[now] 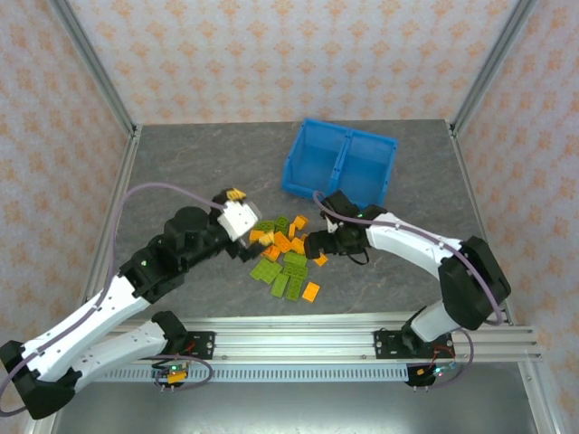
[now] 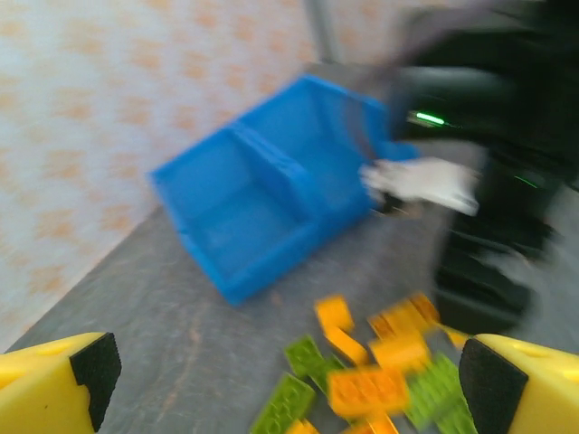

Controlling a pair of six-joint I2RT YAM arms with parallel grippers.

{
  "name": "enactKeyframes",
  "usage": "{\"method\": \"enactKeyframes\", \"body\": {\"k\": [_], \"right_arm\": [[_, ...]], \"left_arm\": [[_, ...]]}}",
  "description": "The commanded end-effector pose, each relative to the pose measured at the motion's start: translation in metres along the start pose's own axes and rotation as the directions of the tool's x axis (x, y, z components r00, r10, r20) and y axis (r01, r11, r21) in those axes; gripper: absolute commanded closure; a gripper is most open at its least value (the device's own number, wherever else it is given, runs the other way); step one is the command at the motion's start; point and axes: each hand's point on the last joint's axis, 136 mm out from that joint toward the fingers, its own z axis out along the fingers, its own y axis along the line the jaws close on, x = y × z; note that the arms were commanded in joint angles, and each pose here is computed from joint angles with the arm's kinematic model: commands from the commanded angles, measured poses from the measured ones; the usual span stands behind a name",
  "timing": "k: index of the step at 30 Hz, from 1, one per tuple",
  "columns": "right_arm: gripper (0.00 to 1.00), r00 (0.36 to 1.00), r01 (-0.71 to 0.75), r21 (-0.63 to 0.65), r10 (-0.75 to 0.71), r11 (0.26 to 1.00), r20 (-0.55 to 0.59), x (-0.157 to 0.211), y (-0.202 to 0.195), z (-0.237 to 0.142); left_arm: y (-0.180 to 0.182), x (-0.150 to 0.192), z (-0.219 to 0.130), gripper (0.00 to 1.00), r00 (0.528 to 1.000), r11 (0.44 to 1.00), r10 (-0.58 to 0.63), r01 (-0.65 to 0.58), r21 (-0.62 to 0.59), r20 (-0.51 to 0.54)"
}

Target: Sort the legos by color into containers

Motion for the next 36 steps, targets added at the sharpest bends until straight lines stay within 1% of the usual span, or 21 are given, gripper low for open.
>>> {"method": "enactKeyframes", "body": {"k": [1, 3, 4, 6, 7, 9, 12, 14, 17, 19, 21, 23, 26, 28, 29, 31, 32, 34, 36], "right_arm": [[0.07, 0.994, 0.110, 0.004, -0.110, 0.994, 0.007, -0.012, 0.017, 0.000], [0.13, 0.987, 0.160, 0.036, -0.160, 0.987, 0.003, -0.016, 0.018, 0.007], [0.17, 0.985, 0.173, 0.075, -0.174, 0.982, 0.012, -0.021, 0.013, 0.010], [0.30, 0.976, 0.212, 0.147, -0.217, 0.966, 0.018, -0.030, 0.004, 0.015], [0.33, 0.970, 0.238, 0.176, -0.244, 0.955, 0.010, -0.032, -0.001, 0.018], [0.34, 0.956, 0.291, 0.190, -0.290, 0.938, -0.034, -0.031, -0.003, 0.024], [0.34, 0.936, 0.352, 0.174, -0.341, 0.920, -0.091, -0.025, -0.004, 0.032], [0.36, 0.927, 0.373, 0.156, -0.363, 0.915, -0.090, -0.026, 0.000, 0.037], [0.38, 0.922, 0.387, 0.131, -0.377, 0.913, -0.094, -0.031, 0.006, 0.044], [0.43, 0.918, 0.393, 0.124, -0.381, 0.911, -0.107, -0.035, 0.009, 0.049], [0.45, 0.917, 0.397, 0.126, -0.386, 0.909, -0.104, -0.039, 0.011, 0.053], [0.52, 0.914, 0.404, 0.112, -0.395, 0.908, -0.097, -0.042, 0.014, 0.057], [0.56, 0.911, 0.409, 0.098, -0.400, 0.908, -0.099, -0.041, 0.016, 0.059], [0.63, 0.911, 0.410, 0.100, -0.401, 0.907, -0.100, -0.041, 0.015, 0.060], [0.66, 0.913, 0.406, 0.103, -0.397, 0.908, -0.092, -0.041, 0.015, 0.058], [0.68, 0.918, 0.396, 0.118, -0.392, 0.911, -0.056, -0.045, 0.014, 0.053], [0.71, 0.921, 0.390, 0.129, -0.389, 0.912, -0.036, -0.048, 0.014, 0.048], [0.72, 0.925, 0.370, 0.145, -0.378, 0.918, 0.029, -0.055, 0.015, 0.033], [0.73, 0.923, 0.344, 0.146, -0.363, 0.928, 0.127, -0.066, 0.020, 0.009]], "left_arm": [[-0.058, 0.068, -0.022, 0.01, 0.944, 0.930, 0.262, -0.191, 0.314, -0.201], [-0.068, 0.085, -0.026, 0.01, 0.918, 0.897, 0.333, -0.238, 0.373, -0.215], [-0.071, 0.093, -0.025, 0.00, 0.905, 0.883, 0.363, -0.259, 0.392, -0.220], [-0.073, 0.103, -0.019, 0.01, 0.893, 0.871, 0.396, -0.293, 0.393, -0.214], [-0.074, 0.106, -0.015, 0.01, 0.893, 0.871, 0.399, -0.297, 0.391, -0.210], [-0.077, 0.110, -0.011, 0.01, 0.893, 0.867, 0.405, -0.306, 0.394, -0.197], [-0.079, 0.119, -0.010, 0.01, 0.886, 0.863, 0.411, -0.303, 0.403, -0.214], [-0.081, 0.126, -0.009, 0.01, 0.881, 0.859, 0.421, -0.311, 0.406, -0.217], [-0.086, 0.122, -0.009, 0.01, 0.897, 0.860, 0.407, -0.312, 0.405, -0.173], [-0.085, 0.120, -0.010, 0.01, 0.900, 0.862, 0.405, -0.318, 0.395, -0.161], [-0.083, 0.120, -0.010, 0.01, 0.899, 0.864, 0.409, -0.326, 0.384, -0.157], [-0.084, 0.118, -0.011, 0.01, 0.905, 0.866, 0.402, -0.327, 0.378, -0.141], [-0.084, 0.116, -0.012, 0.01, 0.909, 0.869, 0.400, -0.334, 0.365, -0.121], [-0.083, 0.116, -0.013, 0.01, 0.909, 0.872, 0.400, -0.338, 0.354, -0.117], [-0.082, 0.116, -0.013, 0.01, 0.909, 0.874, 0.400, -0.339, 0.349, -0.117], [-0.081, 0.114, -0.013, 0.01, 0.911, 0.876, 0.398, -0.341, 0.341, -0.112], [-0.081, 0.113, -0.013, 0.01, 0.912, 0.877, 0.396, -0.341, 0.339, -0.110], [-0.081, 0.112, -0.013, 0.01, 0.913, 0.878, 0.394, -0.340, 0.337, -0.104], [-0.080, 0.110, -0.013, 0.01, 0.916, 0.881, 0.388, -0.338, 0.330, -0.098]]}}
